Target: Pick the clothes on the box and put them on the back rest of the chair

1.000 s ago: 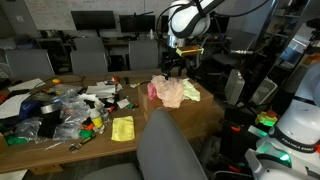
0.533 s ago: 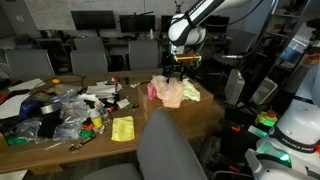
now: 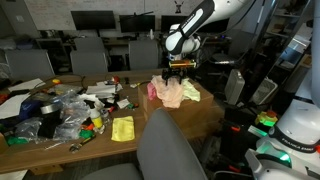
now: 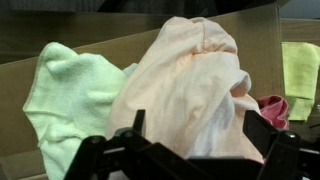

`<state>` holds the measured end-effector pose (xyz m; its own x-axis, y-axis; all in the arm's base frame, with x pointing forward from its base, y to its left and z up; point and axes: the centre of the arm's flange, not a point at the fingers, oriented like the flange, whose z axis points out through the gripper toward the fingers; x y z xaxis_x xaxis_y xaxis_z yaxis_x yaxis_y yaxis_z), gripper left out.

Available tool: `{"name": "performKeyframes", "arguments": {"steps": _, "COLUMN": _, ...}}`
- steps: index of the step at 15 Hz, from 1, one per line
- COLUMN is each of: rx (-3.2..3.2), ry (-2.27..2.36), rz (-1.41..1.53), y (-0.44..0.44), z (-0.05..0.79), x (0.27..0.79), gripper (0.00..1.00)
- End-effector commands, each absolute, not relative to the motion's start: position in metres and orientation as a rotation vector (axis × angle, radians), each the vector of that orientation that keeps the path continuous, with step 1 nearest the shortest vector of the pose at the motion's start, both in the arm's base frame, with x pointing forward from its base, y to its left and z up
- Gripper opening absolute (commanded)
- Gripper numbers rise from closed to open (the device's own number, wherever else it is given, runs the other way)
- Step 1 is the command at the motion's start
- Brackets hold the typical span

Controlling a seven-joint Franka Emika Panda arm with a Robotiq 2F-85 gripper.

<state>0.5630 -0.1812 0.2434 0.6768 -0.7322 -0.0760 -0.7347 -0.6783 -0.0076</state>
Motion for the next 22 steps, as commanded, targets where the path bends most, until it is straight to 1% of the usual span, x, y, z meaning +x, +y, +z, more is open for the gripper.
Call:
{"name": "performKeyframes", "arguments": {"steps": 1, "rx": -2.836, "ry": 1.359, "rz": 0.093, "y": -0.185, "z": 0.227, "x": 0.579, "gripper": 1.0}}
{"name": "performKeyframes", "arguments": {"steps": 7, "rx": -2.856, "ry": 1.467, "rz": 0.161, "y": -0.194, "z": 0.197, "x": 0.572, "gripper": 1.0}}
{"name": "performKeyframes", "arguments": {"steps": 8, "rx": -2.855, "ry": 1.476, "rz": 0.171, "y": -0.195, "z": 0.194, "x": 0.571, "gripper": 0.81}}
{"name": "performKeyframes", "arguments": {"steps": 9, "rx": -2.855, "ry": 1.481, "rz": 0.177, "y": -0.195, "z": 0.192, "x": 0.569, "gripper": 0.75}}
{"name": "performKeyframes", "arguments": {"steps": 12, "rx": -2.862, "ry": 1.48, "rz": 0.183, "y": -0.192, "z": 0.19, "x": 0.567, "gripper": 0.51}}
{"name": "performKeyframes", "arguments": {"steps": 14, "rx": -2.873, "ry": 1.47, "rz": 0.183, "y": -0.188, "z": 0.193, "x": 0.565, "gripper": 0.33}}
{"name": "performKeyframes", "arguments": {"steps": 18, "rx": -2.901, "ry": 1.421, "rz": 0.157, "y": -0.178, "z": 0.21, "x": 0.558, "gripper": 0.04}}
{"name": "performKeyframes", "arguments": {"steps": 20, "rx": -2.933, "ry": 1.382, "rz": 0.109, "y": -0.169, "z": 0.23, "x": 0.553, "gripper": 0.0}}
{"name": "performKeyframes", "arguments": {"steps": 22, "rx": -2.977, "ry": 1.336, "rz": 0.044, "y": -0.16, "z": 0.257, "x": 0.548, "gripper": 0.01}}
